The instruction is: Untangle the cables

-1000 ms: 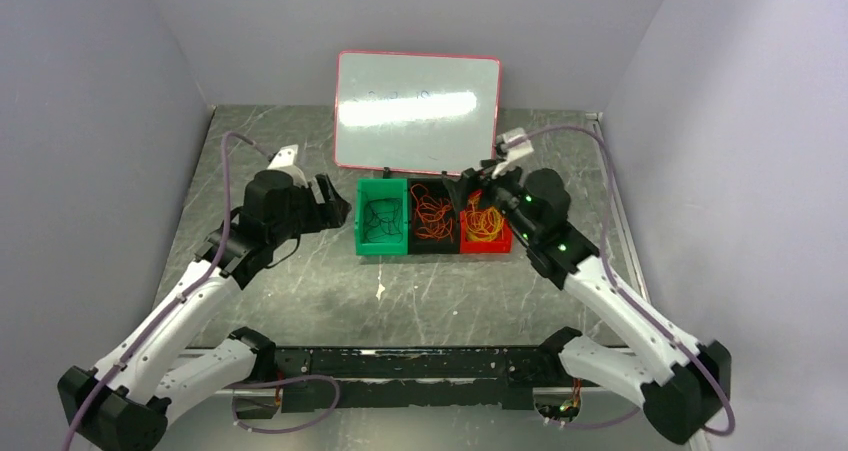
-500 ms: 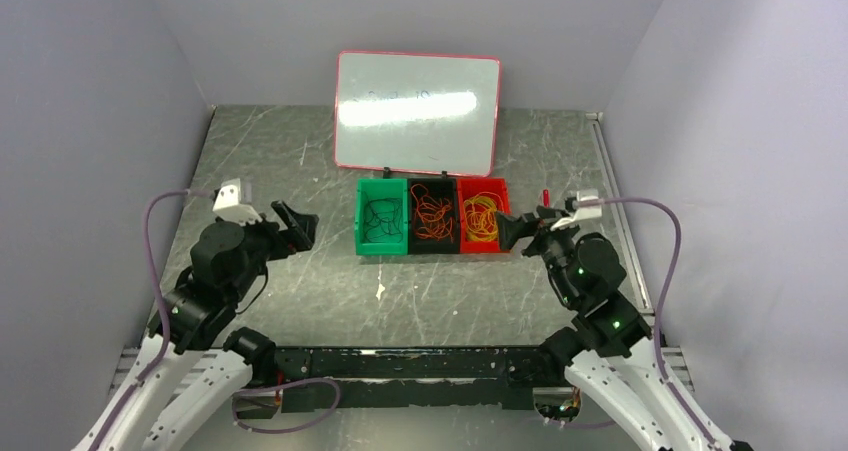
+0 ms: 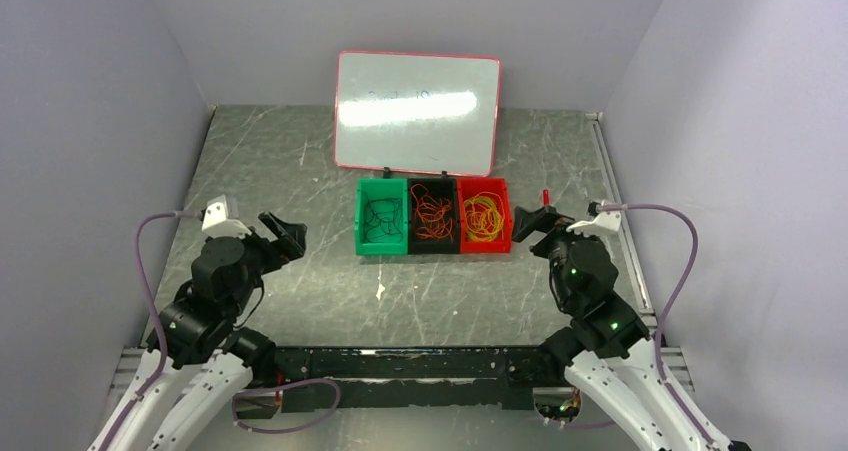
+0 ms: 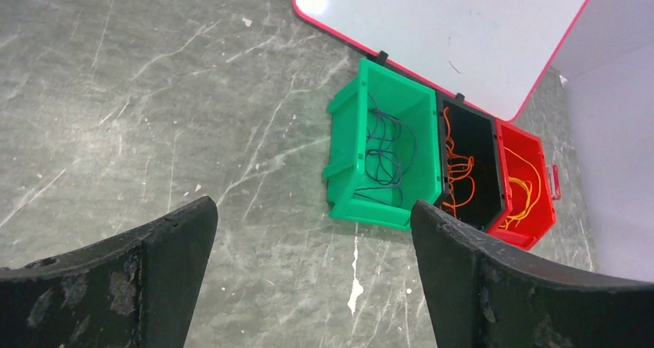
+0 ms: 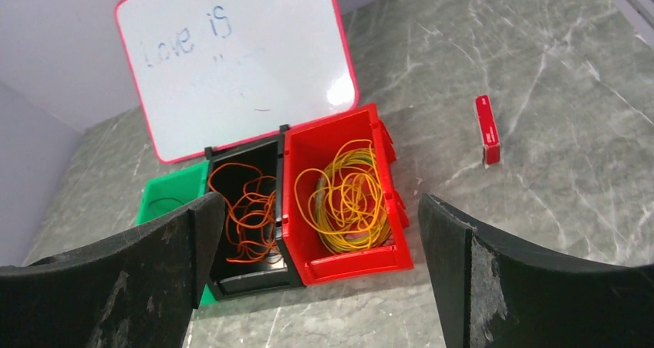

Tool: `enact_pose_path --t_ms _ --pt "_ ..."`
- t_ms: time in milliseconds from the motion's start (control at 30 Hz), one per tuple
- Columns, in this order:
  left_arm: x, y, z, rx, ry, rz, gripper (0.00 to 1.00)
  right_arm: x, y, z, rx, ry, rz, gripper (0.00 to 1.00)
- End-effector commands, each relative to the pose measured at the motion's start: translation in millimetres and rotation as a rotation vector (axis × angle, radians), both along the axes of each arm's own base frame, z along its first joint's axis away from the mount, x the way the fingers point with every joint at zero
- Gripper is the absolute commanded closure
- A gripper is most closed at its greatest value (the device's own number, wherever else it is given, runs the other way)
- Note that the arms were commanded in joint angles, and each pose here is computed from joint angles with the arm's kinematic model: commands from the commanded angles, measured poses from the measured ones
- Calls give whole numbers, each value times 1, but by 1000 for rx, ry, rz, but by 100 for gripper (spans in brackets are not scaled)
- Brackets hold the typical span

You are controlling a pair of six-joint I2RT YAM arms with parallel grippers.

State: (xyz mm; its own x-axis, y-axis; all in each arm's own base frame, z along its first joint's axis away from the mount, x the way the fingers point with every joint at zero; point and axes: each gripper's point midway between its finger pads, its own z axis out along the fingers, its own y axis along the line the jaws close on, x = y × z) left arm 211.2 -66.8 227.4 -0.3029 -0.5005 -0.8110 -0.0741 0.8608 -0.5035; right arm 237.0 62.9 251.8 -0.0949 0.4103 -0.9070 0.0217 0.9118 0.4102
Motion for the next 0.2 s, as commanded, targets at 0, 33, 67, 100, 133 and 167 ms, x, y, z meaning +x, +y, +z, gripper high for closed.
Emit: enact_pose_path --t_ms 0,33,67,100,133,167 --pt "-2 13 -8 -21 12 85 0 1 -13 7 46 -4 -86 0" --pt "-2 17 -8 -27 10 104 0 1 -14 8 49 -9 -94 0" --pt "-3 20 -8 -34 8 123 0 1 -15 11 51 -14 -100 0" --pt "-4 22 -8 -38 5 138 0 1 -16 12 51 -17 -104 0" --pt "-5 25 -6 -42 1 152 0 1 -17 14 45 -21 -105 0" --pt "-5 27 -6 -45 -1 164 1 1 -18 14 40 -21 -109 0"
